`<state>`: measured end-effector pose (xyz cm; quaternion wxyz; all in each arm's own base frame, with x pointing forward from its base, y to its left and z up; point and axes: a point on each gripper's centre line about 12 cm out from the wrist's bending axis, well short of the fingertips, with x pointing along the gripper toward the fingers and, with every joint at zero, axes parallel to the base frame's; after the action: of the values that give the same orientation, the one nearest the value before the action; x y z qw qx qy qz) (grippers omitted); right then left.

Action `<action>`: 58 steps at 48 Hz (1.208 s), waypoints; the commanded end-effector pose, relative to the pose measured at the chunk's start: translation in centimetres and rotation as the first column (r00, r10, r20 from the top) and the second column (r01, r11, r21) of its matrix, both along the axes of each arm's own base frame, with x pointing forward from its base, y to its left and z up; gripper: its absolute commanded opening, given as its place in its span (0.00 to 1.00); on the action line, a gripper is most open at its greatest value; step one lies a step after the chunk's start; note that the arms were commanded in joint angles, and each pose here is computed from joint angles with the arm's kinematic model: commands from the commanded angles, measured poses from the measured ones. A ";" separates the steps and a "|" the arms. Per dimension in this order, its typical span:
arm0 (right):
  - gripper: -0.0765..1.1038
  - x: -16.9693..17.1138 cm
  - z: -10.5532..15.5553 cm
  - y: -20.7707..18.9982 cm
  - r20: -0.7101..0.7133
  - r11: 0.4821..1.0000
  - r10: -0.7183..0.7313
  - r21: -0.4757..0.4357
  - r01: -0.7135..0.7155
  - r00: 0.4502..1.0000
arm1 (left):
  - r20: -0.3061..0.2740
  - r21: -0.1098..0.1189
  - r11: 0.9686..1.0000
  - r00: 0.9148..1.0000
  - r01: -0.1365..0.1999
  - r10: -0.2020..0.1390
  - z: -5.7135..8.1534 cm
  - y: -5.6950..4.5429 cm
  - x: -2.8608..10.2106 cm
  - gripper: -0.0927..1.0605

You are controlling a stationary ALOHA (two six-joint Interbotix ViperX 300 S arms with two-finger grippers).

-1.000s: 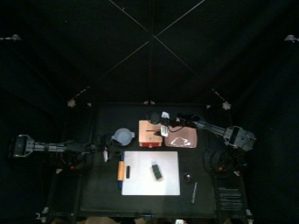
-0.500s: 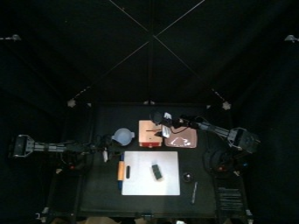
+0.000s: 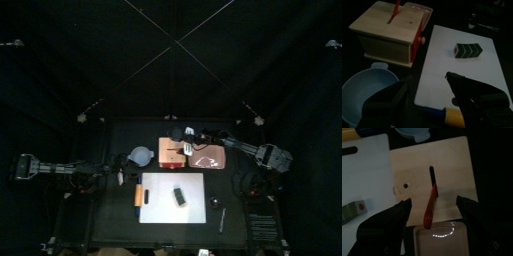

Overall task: Place sushi on board then cut the sushi with the knife then place the pieces on the plate
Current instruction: Pick knife at handle with right hand

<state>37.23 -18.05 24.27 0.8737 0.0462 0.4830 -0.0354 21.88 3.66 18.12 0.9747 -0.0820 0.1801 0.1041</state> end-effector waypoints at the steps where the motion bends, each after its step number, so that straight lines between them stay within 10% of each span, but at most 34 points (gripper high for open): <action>1: 0.91 0.5 1.2 -0.3 -0.005 1.000 0.013 -0.008 -0.013 1.000 | 0.017 0.002 1.000 1.000 -0.005 0.005 0.4 0.1 0.2 0.87; 58: 0.84 2.6 1.4 0.2 -0.265 1.000 -0.023 -0.008 0.022 0.964 | 0.003 0.001 1.000 1.000 -0.004 0.004 0.0 0.1 -0.1 0.87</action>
<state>39.70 -17.72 24.15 0.7911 0.0556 0.6075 -0.0449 21.60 3.65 17.69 0.9734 -0.0824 0.1860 0.1052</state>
